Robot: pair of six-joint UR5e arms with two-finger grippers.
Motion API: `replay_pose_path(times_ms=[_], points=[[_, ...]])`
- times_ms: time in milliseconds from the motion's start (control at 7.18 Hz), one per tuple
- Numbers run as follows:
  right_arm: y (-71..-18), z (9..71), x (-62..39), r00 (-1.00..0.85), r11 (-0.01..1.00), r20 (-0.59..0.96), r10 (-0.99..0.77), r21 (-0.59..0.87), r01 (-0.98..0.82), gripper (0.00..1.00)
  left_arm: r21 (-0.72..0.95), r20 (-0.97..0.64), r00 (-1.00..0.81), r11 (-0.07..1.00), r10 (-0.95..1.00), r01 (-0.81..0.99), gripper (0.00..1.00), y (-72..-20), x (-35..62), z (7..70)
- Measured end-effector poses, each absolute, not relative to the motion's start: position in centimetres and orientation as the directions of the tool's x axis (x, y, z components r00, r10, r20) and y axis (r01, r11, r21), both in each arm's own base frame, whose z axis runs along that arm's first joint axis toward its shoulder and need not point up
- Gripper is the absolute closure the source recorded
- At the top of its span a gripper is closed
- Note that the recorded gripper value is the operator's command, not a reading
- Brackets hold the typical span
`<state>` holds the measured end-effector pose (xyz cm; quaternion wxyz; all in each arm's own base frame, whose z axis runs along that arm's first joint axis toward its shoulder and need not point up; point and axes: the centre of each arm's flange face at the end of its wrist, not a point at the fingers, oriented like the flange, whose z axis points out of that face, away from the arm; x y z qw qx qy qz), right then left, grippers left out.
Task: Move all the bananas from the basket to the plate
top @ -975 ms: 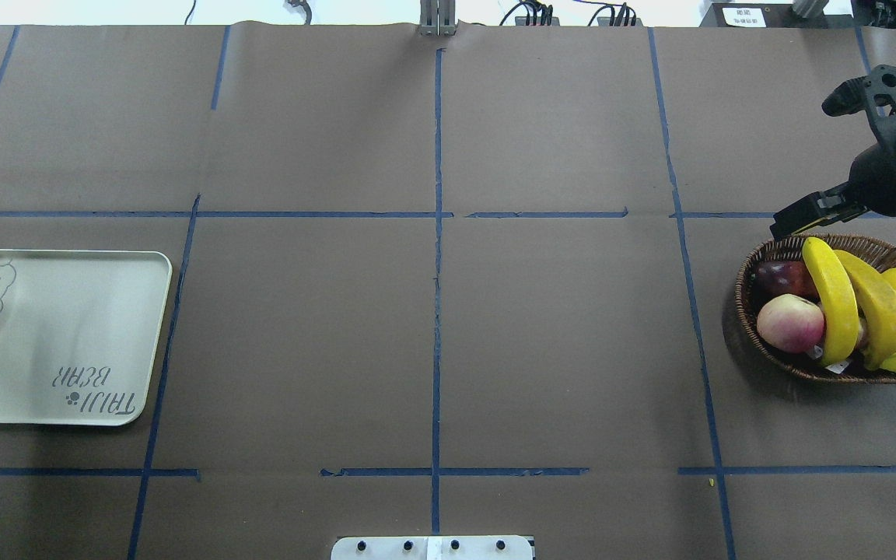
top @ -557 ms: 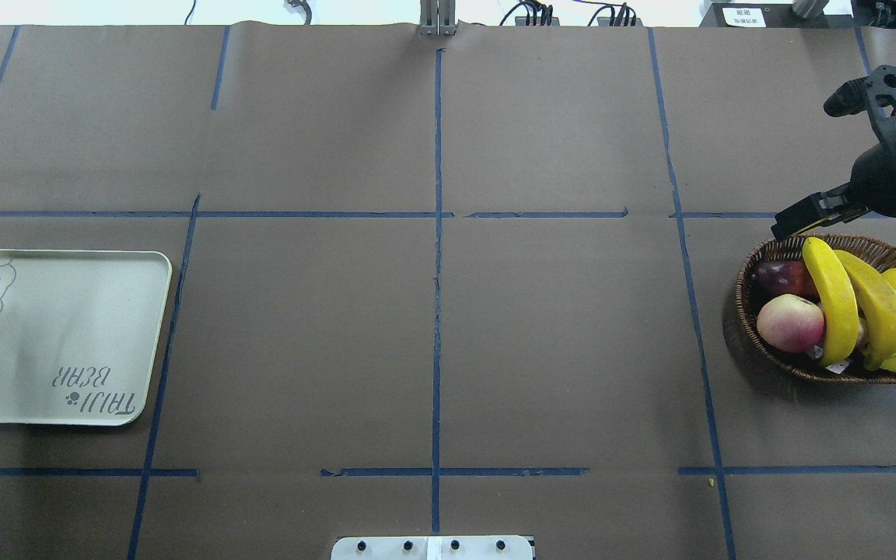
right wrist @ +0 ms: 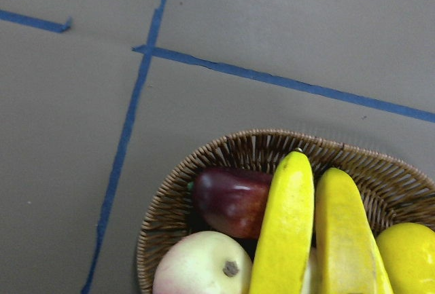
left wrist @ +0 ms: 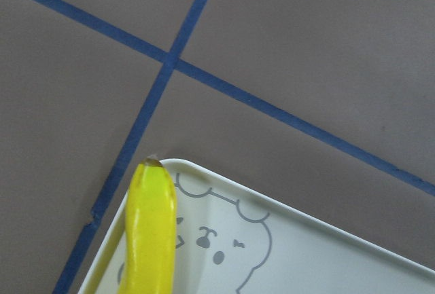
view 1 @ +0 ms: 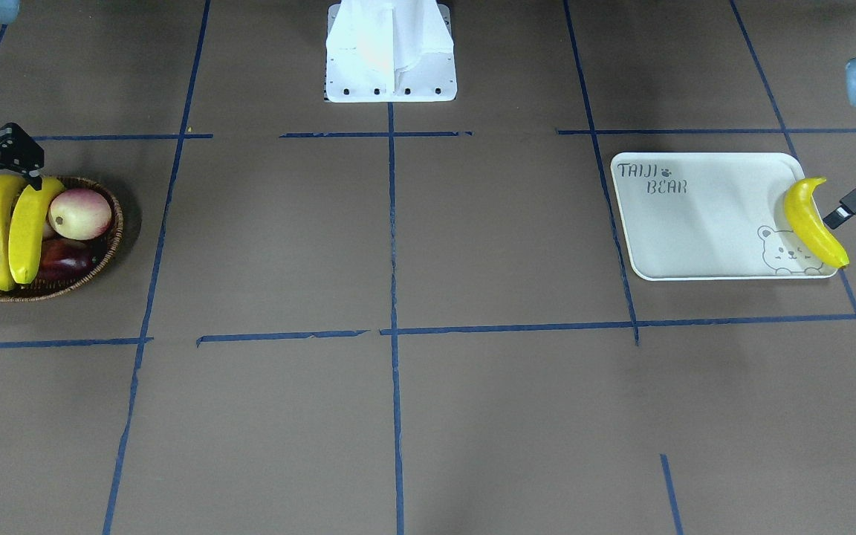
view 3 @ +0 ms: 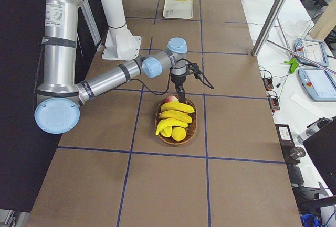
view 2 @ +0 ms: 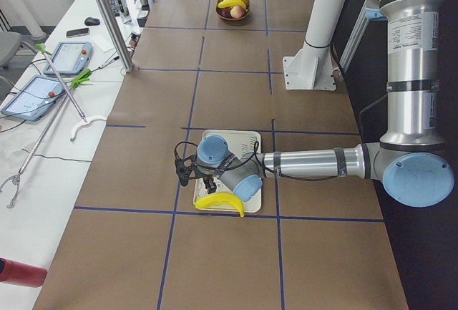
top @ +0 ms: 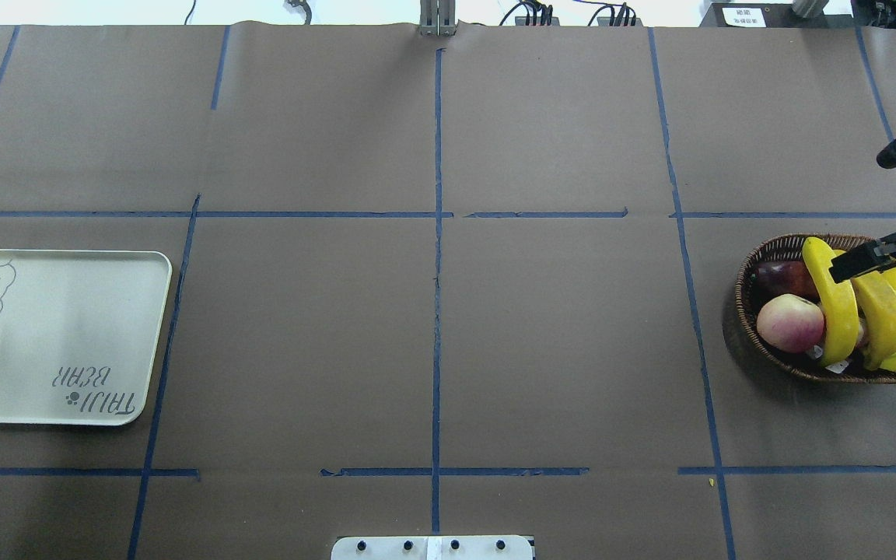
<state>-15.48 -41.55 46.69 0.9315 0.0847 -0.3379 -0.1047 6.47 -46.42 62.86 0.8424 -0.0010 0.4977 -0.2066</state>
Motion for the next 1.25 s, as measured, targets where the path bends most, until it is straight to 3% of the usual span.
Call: replay_pose_path(times_ms=[279,697,1254], points=[[-38.4,51.0,-13.6,0.749,0.960,0.606,-0.266,0.239,0.147,0.12,-0.199,-0.846,0.412,0.917,-0.339,0.347,0.00,-46.6,6.4,62.0],[-35.0,56.2,-11.4,0.738,0.927,0.567,-0.365,0.292,0.235,0.13,-0.196,-0.848,0.409,0.917,-0.336,0.347,0.00,-46.6,6.4,61.7],[-34.7,59.2,-12.0,0.703,0.828,0.445,-0.555,0.378,0.414,0.24,-0.198,-0.848,0.409,0.917,-0.338,0.347,0.00,-46.4,6.4,61.8]])
